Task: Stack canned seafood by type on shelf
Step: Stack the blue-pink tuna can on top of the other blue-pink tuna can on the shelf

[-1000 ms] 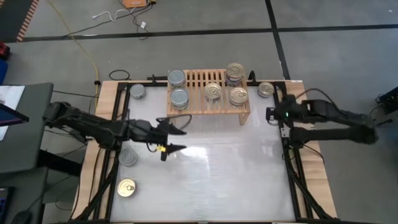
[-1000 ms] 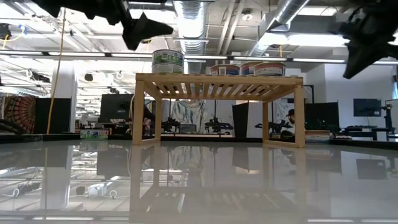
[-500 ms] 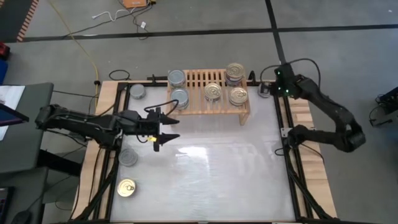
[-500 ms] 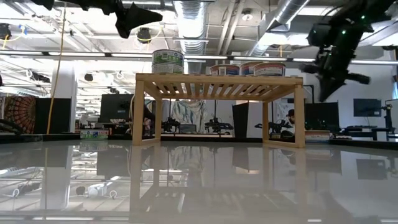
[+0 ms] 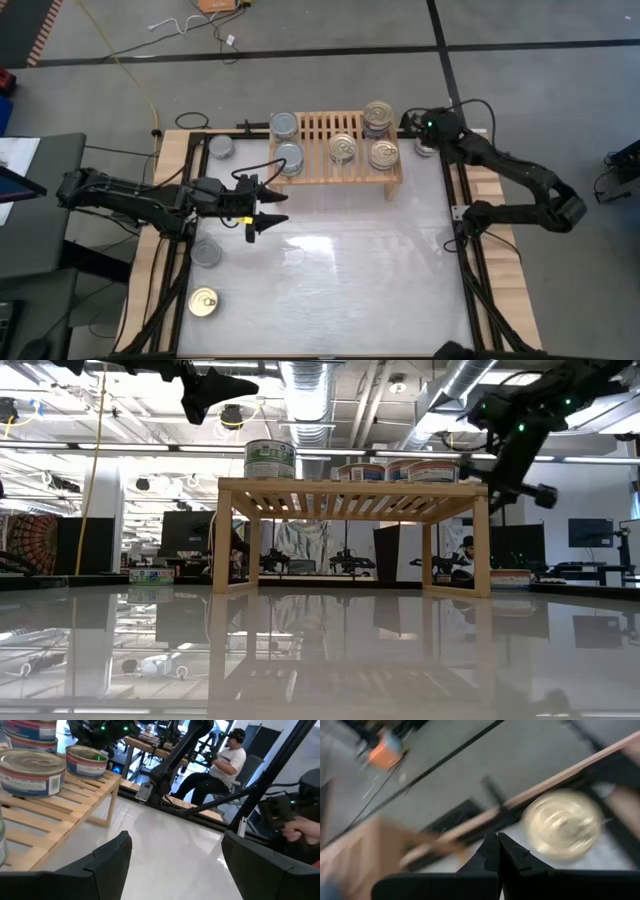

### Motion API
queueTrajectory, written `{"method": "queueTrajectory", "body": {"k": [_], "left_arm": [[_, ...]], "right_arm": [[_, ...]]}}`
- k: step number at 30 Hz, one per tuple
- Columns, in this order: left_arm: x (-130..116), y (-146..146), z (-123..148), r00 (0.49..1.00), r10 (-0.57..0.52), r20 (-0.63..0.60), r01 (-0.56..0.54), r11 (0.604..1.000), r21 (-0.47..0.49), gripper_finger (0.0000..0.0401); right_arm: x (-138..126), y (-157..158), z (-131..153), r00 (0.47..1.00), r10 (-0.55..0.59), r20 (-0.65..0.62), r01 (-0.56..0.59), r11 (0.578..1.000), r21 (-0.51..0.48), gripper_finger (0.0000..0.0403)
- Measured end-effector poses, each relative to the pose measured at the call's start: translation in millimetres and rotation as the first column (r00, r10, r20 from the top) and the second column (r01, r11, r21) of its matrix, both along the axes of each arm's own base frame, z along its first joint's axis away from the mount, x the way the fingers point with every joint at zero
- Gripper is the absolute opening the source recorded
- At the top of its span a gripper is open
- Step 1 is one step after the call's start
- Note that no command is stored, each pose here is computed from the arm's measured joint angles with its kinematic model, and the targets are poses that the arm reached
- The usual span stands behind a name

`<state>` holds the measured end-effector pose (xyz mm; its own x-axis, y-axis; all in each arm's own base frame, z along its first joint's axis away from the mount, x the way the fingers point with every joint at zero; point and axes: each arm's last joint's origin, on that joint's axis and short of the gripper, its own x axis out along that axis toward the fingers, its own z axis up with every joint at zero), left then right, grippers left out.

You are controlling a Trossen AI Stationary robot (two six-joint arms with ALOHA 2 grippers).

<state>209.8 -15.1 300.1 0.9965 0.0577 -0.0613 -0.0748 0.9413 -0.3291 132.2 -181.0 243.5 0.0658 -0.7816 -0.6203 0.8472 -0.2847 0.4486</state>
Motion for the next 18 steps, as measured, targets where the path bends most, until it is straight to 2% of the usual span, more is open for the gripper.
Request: {"method": "queueTrajectory", "body": {"k": [3,7,15,18], "left_arm": [[0,0,0,1.0,0.0,0.001,0.0,1.0,-0.016,0.0297],[0,-1,0,1.0,-0.002,0.002,0.002,1.0,-0.019,0.0297],[0,-4,0,1.0,-0.019,0.003,0.019,1.0,-0.019,0.0297],[0,-5,0,1.0,-0.025,0.003,0.025,1.0,-0.019,0.0297]], "right_arm": [[-7,-12,-4,0.996,-0.082,0.025,0.082,0.997,-0.008,0.0022],[-4,-24,-13,0.991,-0.128,0.05,0.128,0.992,0.001,0.0021],[-7,-42,-48,0.931,-0.33,0.159,0.298,0.934,0.196,0.0021],[-13,-48,-61,0.921,-0.364,0.137,0.317,0.907,0.278,0.0021]]}}
